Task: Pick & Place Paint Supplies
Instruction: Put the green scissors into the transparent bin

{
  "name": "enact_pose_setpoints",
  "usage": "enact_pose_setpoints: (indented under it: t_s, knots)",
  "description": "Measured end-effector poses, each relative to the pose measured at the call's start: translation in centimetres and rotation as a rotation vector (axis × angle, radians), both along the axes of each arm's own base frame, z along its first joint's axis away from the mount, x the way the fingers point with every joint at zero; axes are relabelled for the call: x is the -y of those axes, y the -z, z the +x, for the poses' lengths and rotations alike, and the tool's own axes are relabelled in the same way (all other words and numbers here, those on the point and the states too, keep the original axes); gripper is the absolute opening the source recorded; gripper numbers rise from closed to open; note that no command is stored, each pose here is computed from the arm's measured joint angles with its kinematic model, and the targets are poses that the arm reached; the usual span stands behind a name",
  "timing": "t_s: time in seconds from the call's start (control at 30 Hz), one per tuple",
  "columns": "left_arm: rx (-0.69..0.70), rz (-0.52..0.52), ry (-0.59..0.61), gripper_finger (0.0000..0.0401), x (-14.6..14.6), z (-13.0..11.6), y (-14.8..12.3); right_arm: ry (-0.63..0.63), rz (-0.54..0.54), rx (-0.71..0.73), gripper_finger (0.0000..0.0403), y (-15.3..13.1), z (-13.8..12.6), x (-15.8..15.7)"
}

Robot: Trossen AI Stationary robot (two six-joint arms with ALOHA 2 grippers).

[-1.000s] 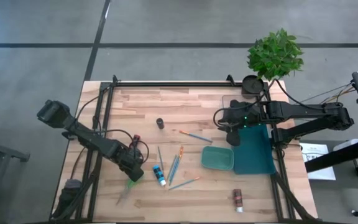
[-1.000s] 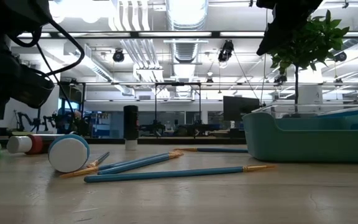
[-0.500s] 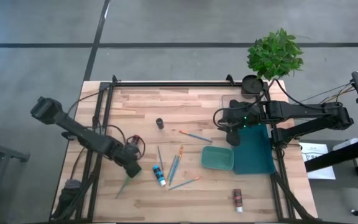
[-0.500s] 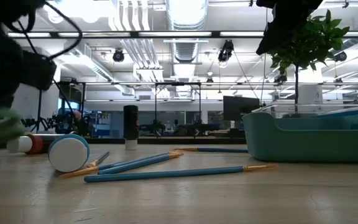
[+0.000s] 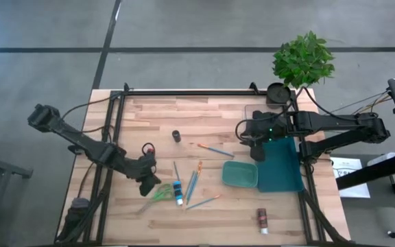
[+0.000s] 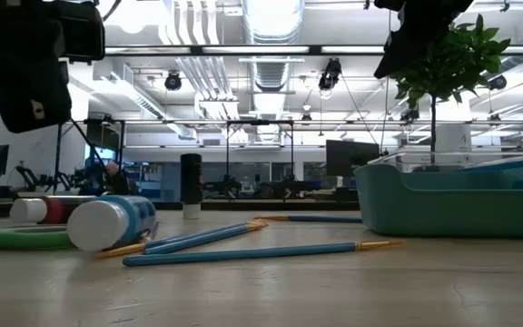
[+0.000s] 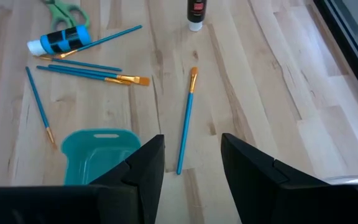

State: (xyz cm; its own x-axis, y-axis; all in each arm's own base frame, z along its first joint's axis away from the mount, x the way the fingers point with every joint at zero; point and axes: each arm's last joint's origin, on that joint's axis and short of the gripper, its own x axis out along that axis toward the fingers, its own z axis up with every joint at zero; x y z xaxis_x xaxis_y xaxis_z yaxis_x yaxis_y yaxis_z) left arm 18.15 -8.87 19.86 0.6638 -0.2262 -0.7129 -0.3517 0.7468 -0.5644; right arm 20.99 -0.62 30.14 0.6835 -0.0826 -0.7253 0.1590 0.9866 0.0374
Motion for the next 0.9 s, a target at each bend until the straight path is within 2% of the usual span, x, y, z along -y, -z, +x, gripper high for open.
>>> enact_pose_setpoints:
  t_s: [0.27, 0.57, 0.67, 0.77, 0.9]
  knots:
    - [-0.057, 0.013, 0.052, 0.0005, 0.2, 0.2, 0.9, -0.003, 0.000, 0.000, 0.0157, 0.0, 0.0, -0.1]
    - [-0.100, -0.070, 0.303, 0.0006, 1.3, 0.6, 1.6, -0.006, -0.003, -0.001, 0.0157, 0.0, 0.0, -0.1]
    - [-0.127, -0.100, 0.320, 0.0006, 1.3, 0.5, 1.7, -0.005, -0.003, -0.001, 0.0157, 0.0, 0.0, -0.1]
    - [-0.223, -0.163, 0.316, 0.0006, 1.3, 0.0, 2.0, -0.006, -0.004, -0.001, 0.0157, 0.0, 0.0, -0.1]
    - [-0.322, -0.178, 0.284, 0.0006, 1.4, -0.7, 2.5, -0.008, -0.006, -0.002, 0.0157, 0.0, 0.0, -0.1]
